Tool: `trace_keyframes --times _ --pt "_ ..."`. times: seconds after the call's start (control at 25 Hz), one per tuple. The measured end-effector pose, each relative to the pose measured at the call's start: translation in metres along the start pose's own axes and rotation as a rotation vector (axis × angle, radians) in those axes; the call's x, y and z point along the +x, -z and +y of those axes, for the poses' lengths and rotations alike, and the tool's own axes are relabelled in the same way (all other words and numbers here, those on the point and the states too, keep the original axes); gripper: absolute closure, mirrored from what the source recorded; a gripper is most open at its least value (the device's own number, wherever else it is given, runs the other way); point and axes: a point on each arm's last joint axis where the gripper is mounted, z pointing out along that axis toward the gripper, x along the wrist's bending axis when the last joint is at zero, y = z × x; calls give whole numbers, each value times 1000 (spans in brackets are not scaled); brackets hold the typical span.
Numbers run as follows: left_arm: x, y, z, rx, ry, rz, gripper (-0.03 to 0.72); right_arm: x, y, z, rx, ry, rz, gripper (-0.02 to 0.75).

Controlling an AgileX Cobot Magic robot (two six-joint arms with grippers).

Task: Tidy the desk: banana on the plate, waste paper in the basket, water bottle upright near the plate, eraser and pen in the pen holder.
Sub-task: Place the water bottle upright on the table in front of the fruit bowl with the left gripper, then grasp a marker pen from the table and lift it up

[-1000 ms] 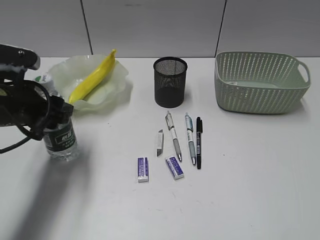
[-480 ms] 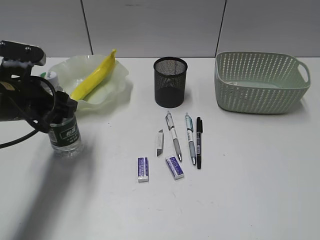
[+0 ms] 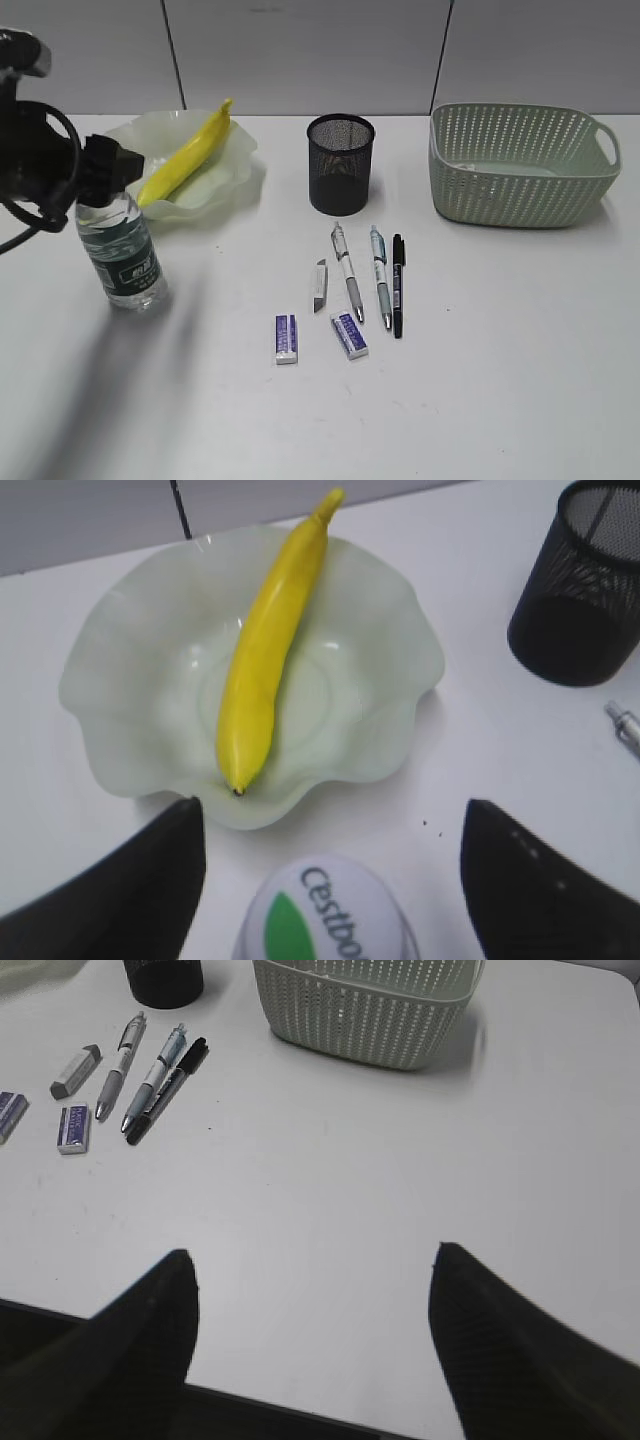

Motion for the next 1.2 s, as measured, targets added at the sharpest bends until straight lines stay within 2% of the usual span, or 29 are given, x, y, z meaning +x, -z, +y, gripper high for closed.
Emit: trace_keyframes --times 0.32,0.44,0.56,0.68,0.92,1.08,1.2 --pt "4 75 35 -171 4 -28 111 0 0 0 0 0 0 173" --pt "10 114 37 -132 17 -45 148 0 0 0 0 0 0 173" --pt "15 152 34 -27 -3 -56 194 0 0 0 0 0 0 173" --pt "17 193 24 80 -33 -29 248 0 0 0 0 0 0 173" --pt "15 234 -7 287 -26 7 291 0 0 0 0 -1 2 173" --pt "11 257 -25 239 -11 17 293 0 0 0 0 -1 2 173" --pt "8 265 -52 204 -12 24 293 0 0 0 0 -1 2 174"
